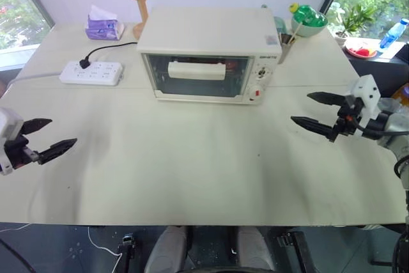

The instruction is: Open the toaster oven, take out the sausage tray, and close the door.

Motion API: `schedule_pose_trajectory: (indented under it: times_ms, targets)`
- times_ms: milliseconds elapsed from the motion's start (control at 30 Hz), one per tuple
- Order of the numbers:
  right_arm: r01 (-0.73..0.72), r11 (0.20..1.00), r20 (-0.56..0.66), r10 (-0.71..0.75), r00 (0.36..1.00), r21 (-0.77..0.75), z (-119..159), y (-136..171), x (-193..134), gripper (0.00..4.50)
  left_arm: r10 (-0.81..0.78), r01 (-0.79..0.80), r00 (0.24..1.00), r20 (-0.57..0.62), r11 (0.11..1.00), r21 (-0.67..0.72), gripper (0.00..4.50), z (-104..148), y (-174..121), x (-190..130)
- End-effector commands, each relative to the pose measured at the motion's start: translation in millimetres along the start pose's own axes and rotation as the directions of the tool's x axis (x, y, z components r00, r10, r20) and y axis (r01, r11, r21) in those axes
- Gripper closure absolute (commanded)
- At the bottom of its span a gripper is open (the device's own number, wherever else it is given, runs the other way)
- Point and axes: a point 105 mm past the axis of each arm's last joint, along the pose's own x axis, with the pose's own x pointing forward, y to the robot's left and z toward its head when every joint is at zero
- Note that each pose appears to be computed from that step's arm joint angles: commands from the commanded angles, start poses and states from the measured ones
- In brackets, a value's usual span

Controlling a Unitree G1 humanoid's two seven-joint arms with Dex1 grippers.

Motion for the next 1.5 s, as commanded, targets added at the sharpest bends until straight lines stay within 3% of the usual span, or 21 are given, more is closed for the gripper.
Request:
schedule_pose_trajectory:
  times_ms: [33,567,833,1067,1500]
  targets:
    - [0.017,0.999,0.027,-0.015,1.000,-0.051,12,-4,-5,0.00,0.007,-0.009,0.999,0.032,0.999,0.040,0.04,11,2,-5]
    - [0.039,0.999,0.009,-0.039,0.999,-0.031,7,-4,-7,0.00,0.028,-0.026,0.995,0.091,0.999,-0.023,0.04,22,7,-3]
    - [-0.012,1.000,0.080,0.011,0.997,0.004,38,-2,1,0.00,-0.174,0.183,0.959,0.224,0.983,-0.020,0.04,71,-24,9]
    - [-0.155,0.987,0.106,0.159,0.982,-0.040,71,35,40,0.00,-0.441,0.433,0.863,0.246,0.897,0.088,0.04,108,-66,37]
    - [-0.248,0.968,0.165,0.252,0.953,-0.045,87,73,128,0.00,-0.566,0.544,0.772,0.289,0.824,0.160,0.04,145,-74,71]
